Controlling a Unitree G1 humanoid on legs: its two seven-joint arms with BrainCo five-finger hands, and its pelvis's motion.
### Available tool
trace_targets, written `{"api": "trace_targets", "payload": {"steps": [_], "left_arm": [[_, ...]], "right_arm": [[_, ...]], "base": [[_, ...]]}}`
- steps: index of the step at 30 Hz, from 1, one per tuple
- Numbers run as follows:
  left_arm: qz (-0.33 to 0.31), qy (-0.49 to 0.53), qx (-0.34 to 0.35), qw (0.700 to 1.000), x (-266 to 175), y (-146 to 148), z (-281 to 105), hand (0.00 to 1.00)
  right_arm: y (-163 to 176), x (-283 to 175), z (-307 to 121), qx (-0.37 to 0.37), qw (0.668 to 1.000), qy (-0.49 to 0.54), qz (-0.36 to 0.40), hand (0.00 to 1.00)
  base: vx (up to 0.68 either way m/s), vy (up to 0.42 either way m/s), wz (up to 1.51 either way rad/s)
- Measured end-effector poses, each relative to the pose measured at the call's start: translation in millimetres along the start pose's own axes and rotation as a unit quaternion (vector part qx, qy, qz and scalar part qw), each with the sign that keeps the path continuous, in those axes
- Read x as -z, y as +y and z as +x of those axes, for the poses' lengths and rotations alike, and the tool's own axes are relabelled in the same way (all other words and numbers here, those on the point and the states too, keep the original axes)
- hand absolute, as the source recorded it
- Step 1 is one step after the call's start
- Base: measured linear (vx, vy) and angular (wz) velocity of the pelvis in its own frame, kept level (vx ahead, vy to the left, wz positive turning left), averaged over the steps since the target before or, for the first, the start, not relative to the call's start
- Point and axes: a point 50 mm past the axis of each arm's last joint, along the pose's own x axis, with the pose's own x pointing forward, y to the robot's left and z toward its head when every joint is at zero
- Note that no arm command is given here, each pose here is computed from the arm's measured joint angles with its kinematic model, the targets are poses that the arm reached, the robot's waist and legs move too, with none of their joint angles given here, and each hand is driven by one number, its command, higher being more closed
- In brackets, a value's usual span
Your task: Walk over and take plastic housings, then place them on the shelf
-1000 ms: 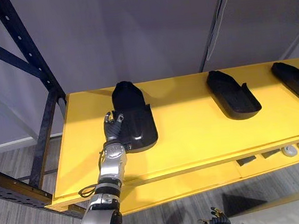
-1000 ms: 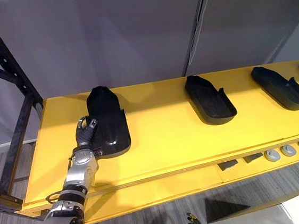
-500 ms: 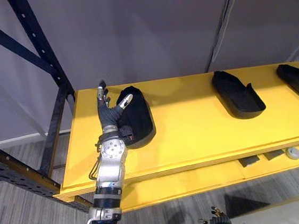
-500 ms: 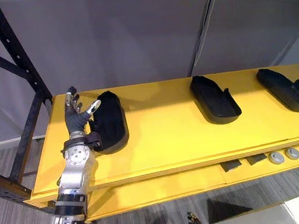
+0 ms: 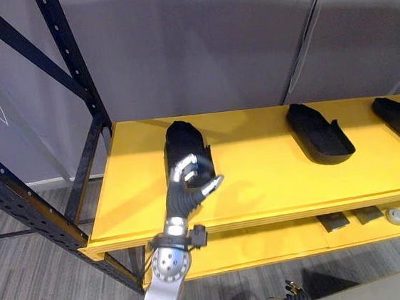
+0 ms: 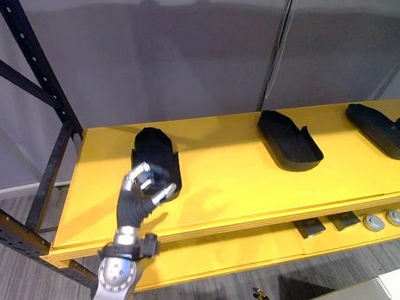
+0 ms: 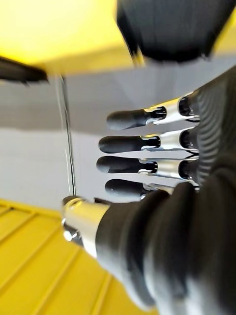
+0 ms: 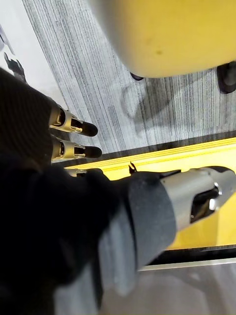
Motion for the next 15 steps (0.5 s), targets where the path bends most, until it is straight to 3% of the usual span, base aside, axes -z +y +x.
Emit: {"api": "trace_targets", "payload": {"steps": [4, 15], "left_arm": [[-0.003, 0.007, 0.017, 1.0, 2.8, -3.5, -2.4, 1.0], [0.064, 0.152, 0.013, 0.986, 71.7, 3.9, 1.2, 1.0]], "right_arm": [[-3.5, 3.6, -1.3, 0.004, 1.0, 0.004, -0.001, 0.0], [11.9, 3.4, -3.6, -0.018, 1.0, -0.004, -0.017, 0.0]], "base": [[-0.03, 0.025, -0.03], [0.05, 0.051, 0.06]]}}
